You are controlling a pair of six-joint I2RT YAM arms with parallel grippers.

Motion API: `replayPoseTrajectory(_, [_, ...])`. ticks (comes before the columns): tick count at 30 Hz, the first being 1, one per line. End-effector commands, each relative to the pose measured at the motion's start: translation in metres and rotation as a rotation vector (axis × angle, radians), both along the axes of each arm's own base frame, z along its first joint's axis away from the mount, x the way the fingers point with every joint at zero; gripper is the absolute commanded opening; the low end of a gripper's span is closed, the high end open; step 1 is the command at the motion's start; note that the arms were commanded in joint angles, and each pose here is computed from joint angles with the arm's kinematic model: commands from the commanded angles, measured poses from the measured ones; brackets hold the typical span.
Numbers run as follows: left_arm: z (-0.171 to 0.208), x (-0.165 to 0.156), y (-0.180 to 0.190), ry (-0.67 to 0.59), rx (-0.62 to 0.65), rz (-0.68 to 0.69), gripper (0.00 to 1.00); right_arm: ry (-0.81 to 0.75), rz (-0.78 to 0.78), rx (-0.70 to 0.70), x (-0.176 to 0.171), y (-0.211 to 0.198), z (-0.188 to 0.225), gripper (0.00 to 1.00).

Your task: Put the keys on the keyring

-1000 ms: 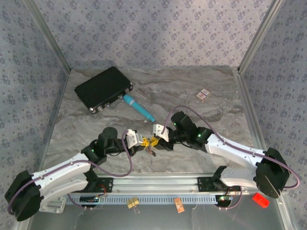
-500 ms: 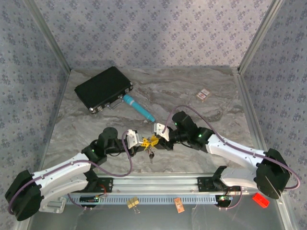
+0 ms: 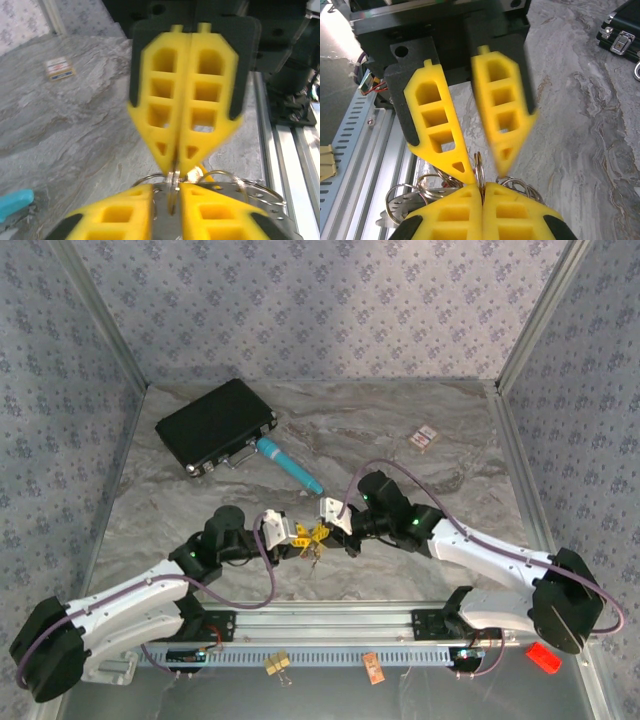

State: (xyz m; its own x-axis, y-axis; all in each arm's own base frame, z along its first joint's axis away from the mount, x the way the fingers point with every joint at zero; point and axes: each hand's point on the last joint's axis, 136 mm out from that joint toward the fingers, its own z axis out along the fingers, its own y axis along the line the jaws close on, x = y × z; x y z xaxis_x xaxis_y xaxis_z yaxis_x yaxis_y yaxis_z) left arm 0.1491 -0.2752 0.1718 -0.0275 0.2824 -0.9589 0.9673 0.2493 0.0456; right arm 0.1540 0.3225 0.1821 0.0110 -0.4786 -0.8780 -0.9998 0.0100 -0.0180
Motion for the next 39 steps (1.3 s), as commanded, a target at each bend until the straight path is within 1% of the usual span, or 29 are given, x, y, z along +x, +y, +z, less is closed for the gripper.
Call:
replayPoseTrajectory(1, [0.012, 0.007, 0.003, -0.04, 0.014, 0.038, 0.24, -0.042, 0.023, -0.059, 0.0, -0.001, 0.004, 0.0])
replayPoseTrajectory(5, [0.014, 0.007, 0.005, -0.052, 0.043, 0.04, 0.23, -0.082, 0.038, -0.178, 0.0, -0.007, -0.004, 0.0])
replayPoseTrajectory(10, [0.016, 0.006, 0.004, -0.052, 0.042, 0.029, 0.22, -0.123, 0.055, -0.265, 0.001, -0.007, -0.009, 0.0])
replayPoseTrajectory(16, [0.019, 0.003, 0.001, -0.051, 0.031, 0.005, 0.2, -0.135, 0.079, -0.243, -0.003, 0.002, -0.002, 0.0])
replayPoseTrajectory(21, [0.023, 0.003, 0.0, -0.057, 0.024, 0.002, 0.17, -0.151, 0.09, -0.276, -0.004, 0.006, -0.005, 0.0])
replayPoseTrajectory(23, [0.025, 0.002, 0.0, -0.054, 0.023, -0.002, 0.17, -0.155, 0.089, -0.288, -0.003, 0.005, -0.007, 0.0])
replayPoseTrajectory(27, [0.026, 0.002, 0.002, -0.061, 0.027, 0.001, 0.22, -0.16, 0.08, -0.299, -0.002, 0.004, -0.007, 0.0])
replayPoseTrajectory(29, [0.026, 0.001, 0.003, -0.063, 0.032, 0.001, 0.22, -0.162, 0.081, -0.297, -0.002, 0.004, -0.006, 0.0])
replayPoseTrajectory(32, [0.027, 0.0, 0.004, -0.068, 0.03, 0.0, 0.19, -0.165, 0.081, -0.289, -0.002, 0.004, -0.003, 0.0])
replayPoseTrajectory(35, [0.027, -0.001, 0.003, -0.065, 0.029, -0.006, 0.15, -0.161, 0.087, -0.277, -0.003, 0.006, -0.001, 0.0])
replayPoseTrajectory(39, [0.027, -0.001, 0.002, -0.067, 0.03, -0.017, 0.04, -0.149, 0.093, -0.247, -0.005, 0.01, 0.003, 0.0])
